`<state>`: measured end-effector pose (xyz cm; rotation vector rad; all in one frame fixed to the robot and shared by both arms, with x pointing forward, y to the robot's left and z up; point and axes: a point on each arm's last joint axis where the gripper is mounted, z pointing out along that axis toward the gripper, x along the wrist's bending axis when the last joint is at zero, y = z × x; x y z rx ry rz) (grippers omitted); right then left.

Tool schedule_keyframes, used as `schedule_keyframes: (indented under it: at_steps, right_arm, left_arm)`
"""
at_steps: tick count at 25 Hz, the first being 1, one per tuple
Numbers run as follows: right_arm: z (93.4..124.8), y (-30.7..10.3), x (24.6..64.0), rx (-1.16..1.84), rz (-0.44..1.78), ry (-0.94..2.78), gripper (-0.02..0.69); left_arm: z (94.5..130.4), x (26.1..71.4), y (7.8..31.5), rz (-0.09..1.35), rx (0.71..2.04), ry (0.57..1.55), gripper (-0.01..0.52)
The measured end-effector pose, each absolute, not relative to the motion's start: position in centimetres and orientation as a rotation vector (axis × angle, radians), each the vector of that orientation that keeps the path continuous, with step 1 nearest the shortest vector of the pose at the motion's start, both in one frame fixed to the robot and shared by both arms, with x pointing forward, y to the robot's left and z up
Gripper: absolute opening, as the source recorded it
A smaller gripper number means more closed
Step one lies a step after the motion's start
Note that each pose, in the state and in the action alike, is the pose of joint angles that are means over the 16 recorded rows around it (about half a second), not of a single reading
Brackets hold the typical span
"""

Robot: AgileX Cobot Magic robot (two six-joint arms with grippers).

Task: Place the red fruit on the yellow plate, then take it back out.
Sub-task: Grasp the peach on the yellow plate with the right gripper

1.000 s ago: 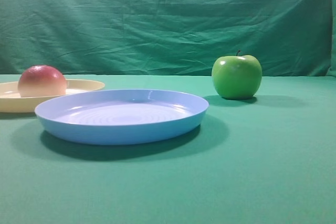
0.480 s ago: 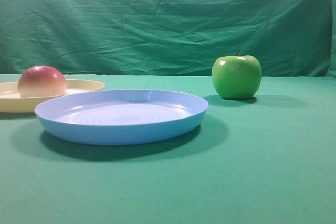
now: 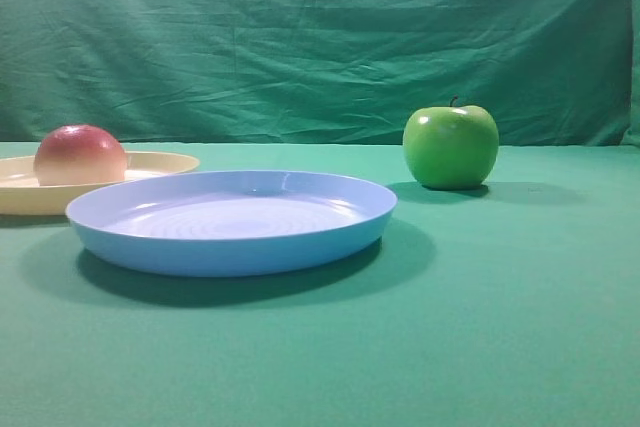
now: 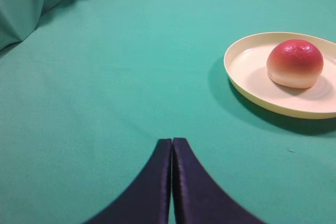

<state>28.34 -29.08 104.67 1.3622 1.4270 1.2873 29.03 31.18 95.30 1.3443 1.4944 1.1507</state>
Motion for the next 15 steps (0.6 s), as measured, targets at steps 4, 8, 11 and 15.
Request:
schedule_keyframes:
  at_steps: [4,8,11,15]
  right_arm:
    - [101.7,-29.3,28.2,1.391,1.256,1.409,0.000]
    - [99.1,-29.3,28.4,1.422,1.225,1.418,0.000]
    - [97.4,-29.3,28.6,1.445,1.202,1.433,0.000]
    - [95.8,-29.3,28.9,1.469,1.180,1.452,0.000]
  left_arm:
    - [95.3,29.0,31.2,1.151,1.344,1.494,0.000]
    - [95.3,29.0,31.2,1.151,1.344,1.494,0.000]
    - [95.3,29.0,31.2,1.151,1.344,1.494,0.000]
    - [95.3,29.0,31.2,1.151,1.344,1.494,0.000]
